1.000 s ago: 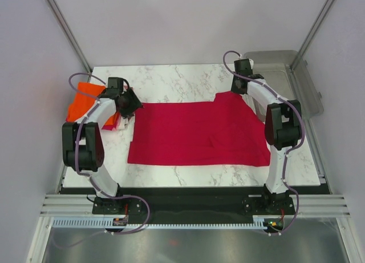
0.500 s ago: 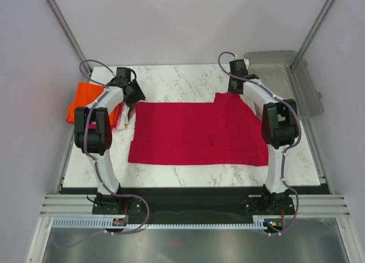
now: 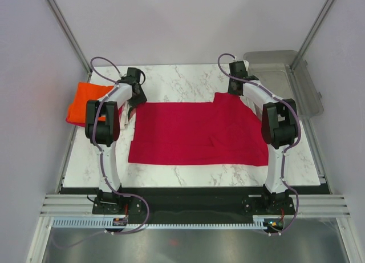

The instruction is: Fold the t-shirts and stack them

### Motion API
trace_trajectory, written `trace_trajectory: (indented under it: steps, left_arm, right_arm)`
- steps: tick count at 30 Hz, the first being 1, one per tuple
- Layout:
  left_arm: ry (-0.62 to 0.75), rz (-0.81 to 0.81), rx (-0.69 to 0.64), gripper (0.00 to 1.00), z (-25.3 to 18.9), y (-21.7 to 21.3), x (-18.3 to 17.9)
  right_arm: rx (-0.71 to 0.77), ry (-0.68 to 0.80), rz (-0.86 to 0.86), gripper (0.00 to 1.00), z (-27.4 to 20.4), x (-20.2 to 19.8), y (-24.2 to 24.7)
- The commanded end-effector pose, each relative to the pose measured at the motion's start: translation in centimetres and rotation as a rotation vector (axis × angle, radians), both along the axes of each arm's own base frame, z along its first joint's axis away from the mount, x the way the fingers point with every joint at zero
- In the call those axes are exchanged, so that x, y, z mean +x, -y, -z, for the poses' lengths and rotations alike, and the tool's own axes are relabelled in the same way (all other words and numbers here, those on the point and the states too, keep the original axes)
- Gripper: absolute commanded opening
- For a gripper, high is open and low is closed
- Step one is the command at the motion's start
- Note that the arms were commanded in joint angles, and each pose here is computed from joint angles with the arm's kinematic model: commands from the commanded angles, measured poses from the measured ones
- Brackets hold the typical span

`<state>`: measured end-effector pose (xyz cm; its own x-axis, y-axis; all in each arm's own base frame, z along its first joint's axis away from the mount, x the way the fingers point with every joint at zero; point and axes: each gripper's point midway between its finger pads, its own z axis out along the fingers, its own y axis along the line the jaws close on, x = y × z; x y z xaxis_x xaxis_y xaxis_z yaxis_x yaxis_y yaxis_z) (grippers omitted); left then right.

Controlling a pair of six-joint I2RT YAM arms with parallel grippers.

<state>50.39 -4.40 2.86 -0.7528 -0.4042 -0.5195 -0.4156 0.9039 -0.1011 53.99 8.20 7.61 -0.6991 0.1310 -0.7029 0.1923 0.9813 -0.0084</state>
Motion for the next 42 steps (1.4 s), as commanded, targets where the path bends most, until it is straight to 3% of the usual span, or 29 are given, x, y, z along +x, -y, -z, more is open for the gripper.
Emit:
trace_trajectory:
  steps: [1,7,11,14,17,19,21,24,33,39,42]
  left_arm:
    - [-0.008,-0.004,0.064,0.5,0.0,-1.0,0.7]
    - [0.009,-0.002,0.078,0.28,-0.9,-1.2,1.0]
    - [0.026,0.0,0.08,0.03,-1.9,-1.2,1.0]
    - [0.033,0.003,0.074,0.02,-2.2,-1.1,1.0]
    - [0.038,0.007,0.076,0.03,-2.6,-0.8,0.9]
    - [0.038,0.009,0.075,0.09,-2.7,-0.7,0.8]
    - [0.045,0.003,0.072,0.25,-3.0,-0.7,0.9]
    - [0.049,0.007,0.074,0.38,-3.0,-0.7,1.3]
    - [0.025,0.014,0.066,0.4,-1.8,-0.4,2.1]
    - [0.03,0.03,0.054,0.3,-1.9,0.0,2.6]
    - [0.015,0.013,0.07,0.36,-1.7,-0.4,2.3]
  right_arm:
    - [0.008,0.076,0.003,0.0,-3.0,0.6,0.0]
    - [0.002,0.085,0.012,0.0,-3.5,0.6,0.2]
    - [0.004,0.093,0.015,0.0,-4.0,0.4,0.3]
    - [0.002,0.095,0.017,0.0,-4.2,0.2,0.4]
    - [0.002,0.095,0.02,0.0,-4.4,-0.1,0.6]
    - [0.0,0.09,0.02,0.0,-4.2,-0.4,0.6]
    - [-0.002,0.091,0.022,0.0,-4.3,-0.4,0.7]
    - [-0.003,0.092,0.023,0.0,-4.3,-0.4,0.7]
    - [-0.004,0.089,0.017,0.0,-4.1,-0.2,0.6]
    - [-0.005,0.089,0.018,0.0,-4.1,-0.2,0.6]
    - [-0.004,0.088,0.019,0.0,-4.0,-0.2,0.6]
